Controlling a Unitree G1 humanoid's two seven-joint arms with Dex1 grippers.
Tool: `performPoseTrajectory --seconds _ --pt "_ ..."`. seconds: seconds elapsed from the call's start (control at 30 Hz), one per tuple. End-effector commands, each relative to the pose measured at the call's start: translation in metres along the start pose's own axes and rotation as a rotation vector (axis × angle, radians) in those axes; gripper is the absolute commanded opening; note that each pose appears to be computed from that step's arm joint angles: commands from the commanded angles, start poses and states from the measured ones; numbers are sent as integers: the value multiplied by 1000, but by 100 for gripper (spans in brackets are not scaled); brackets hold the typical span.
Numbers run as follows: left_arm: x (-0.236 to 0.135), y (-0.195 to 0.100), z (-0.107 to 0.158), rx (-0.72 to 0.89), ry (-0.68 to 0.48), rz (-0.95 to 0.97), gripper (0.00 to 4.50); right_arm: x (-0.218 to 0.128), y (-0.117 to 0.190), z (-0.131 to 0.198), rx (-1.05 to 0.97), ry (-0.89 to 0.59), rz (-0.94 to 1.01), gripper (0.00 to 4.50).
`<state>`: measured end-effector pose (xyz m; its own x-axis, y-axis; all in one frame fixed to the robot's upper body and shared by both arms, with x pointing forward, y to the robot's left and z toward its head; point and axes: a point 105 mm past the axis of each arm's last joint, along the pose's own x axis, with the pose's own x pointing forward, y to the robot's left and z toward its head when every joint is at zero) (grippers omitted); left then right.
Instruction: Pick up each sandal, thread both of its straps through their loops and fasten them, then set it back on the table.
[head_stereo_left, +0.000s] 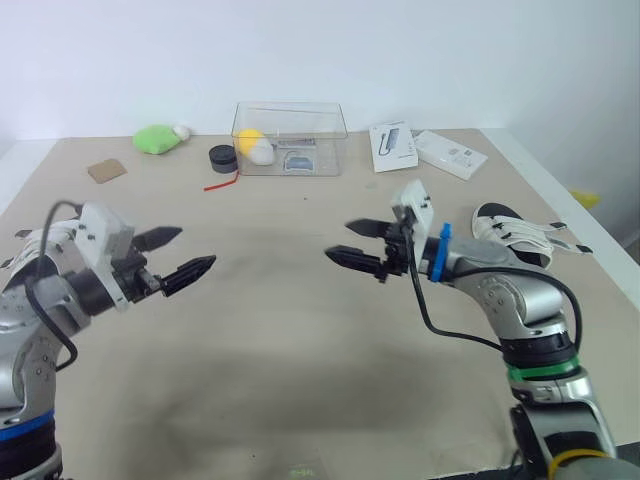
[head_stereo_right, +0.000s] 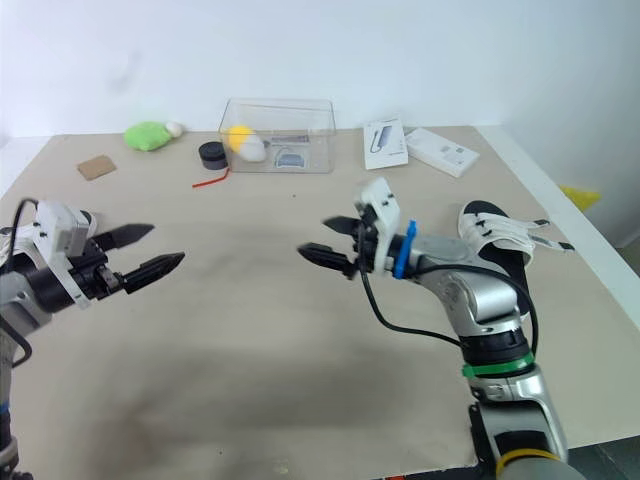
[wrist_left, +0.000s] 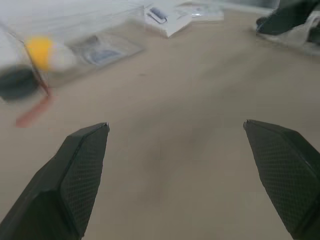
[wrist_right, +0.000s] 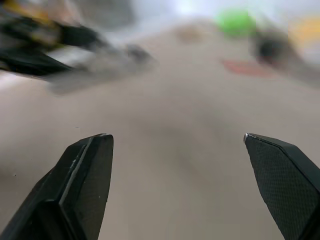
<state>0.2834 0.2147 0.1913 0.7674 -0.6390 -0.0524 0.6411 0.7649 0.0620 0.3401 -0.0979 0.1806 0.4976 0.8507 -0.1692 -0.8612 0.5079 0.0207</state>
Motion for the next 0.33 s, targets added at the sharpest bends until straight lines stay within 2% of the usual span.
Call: performPoseTrajectory --seconds 0.03,0.17,0.33 --pt "-5 4 -12 25 11 37 446 -16 -15 -6 -50 30 -73 450" --pt "-3 2 -34 6 52 29 446 -33 -28 -24 -33 70 -140 450" --pt "3 -1 -37 11 57 -6 446 -38 -29 -26 -27 63 -154 450"
